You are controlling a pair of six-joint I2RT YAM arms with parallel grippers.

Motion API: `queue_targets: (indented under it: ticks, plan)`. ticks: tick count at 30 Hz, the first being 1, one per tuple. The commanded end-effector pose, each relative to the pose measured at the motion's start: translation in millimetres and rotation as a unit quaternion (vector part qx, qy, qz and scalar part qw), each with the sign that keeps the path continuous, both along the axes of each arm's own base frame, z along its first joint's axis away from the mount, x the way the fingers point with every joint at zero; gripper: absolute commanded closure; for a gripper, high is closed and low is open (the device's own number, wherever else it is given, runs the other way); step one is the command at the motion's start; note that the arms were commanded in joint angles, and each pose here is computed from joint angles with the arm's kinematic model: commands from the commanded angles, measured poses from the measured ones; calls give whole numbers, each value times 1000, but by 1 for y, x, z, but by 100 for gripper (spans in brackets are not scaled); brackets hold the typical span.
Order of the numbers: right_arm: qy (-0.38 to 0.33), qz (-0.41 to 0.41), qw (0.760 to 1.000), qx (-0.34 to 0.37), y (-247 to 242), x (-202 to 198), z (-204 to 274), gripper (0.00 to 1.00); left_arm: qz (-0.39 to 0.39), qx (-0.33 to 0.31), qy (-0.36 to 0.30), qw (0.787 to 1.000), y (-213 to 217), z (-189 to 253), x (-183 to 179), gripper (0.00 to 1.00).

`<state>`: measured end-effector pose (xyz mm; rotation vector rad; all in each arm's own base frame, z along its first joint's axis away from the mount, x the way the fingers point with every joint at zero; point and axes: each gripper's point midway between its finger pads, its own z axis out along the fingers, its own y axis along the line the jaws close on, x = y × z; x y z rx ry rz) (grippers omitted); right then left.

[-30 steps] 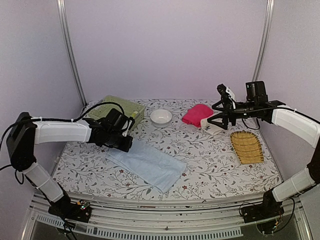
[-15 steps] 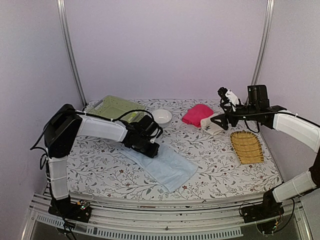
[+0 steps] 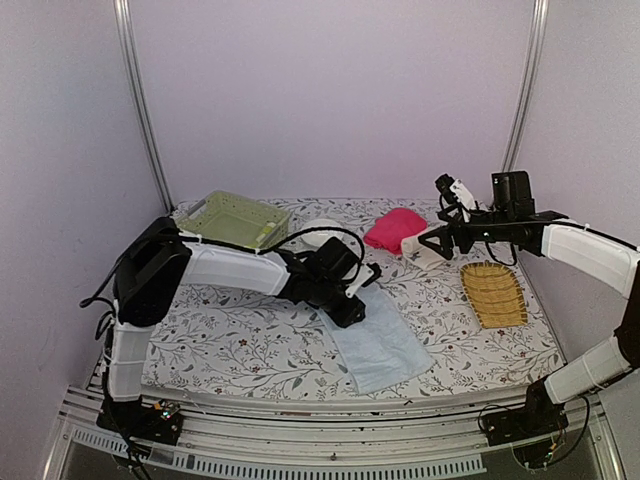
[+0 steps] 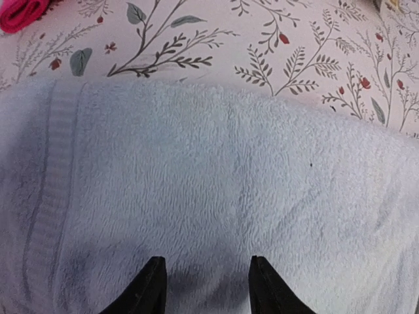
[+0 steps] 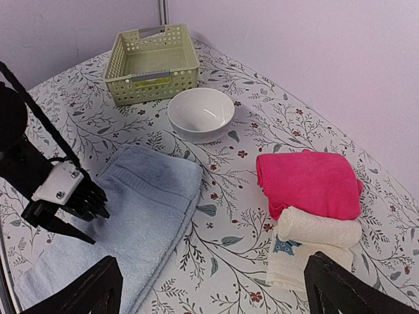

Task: Roll the towels
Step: Move the towel to the center of the board, then adjust the towel at the center of the board.

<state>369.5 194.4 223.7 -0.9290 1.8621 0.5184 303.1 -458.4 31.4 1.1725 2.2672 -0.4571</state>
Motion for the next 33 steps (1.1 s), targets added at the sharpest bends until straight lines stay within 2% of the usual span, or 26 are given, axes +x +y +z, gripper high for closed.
queue_targets:
  ticks: [1,6,12,14,18,20,23,30,33]
  plan:
    - [16,16,1000,3,4,0,-6,2,-8,-66,-35,997,6,66,-8,54]
    - [47,43,998,1,11,-2,-21,19,-58,-91,15,994,9,80,-60,59]
    - [132,64,989,2,35,14,-42,60,-179,-69,-1,981,-11,67,-131,69]
    - [158,85,984,-8,55,11,-54,67,-194,-61,1,979,-16,57,-143,69]
    - [189,126,974,-22,90,1,-76,71,-209,-45,19,977,-22,32,-156,69]
    - [213,136,967,-25,103,2,-91,72,-219,-21,41,975,-17,-1,-165,71]
    - [240,154,958,-24,122,2,-104,74,-234,11,63,970,-5,-26,-183,73]
    - [299,168,939,-32,146,-7,-147,77,-214,70,76,971,41,-47,-196,75]
    - [315,152,936,-46,144,-6,-165,78,-195,73,63,976,60,-33,-193,76]
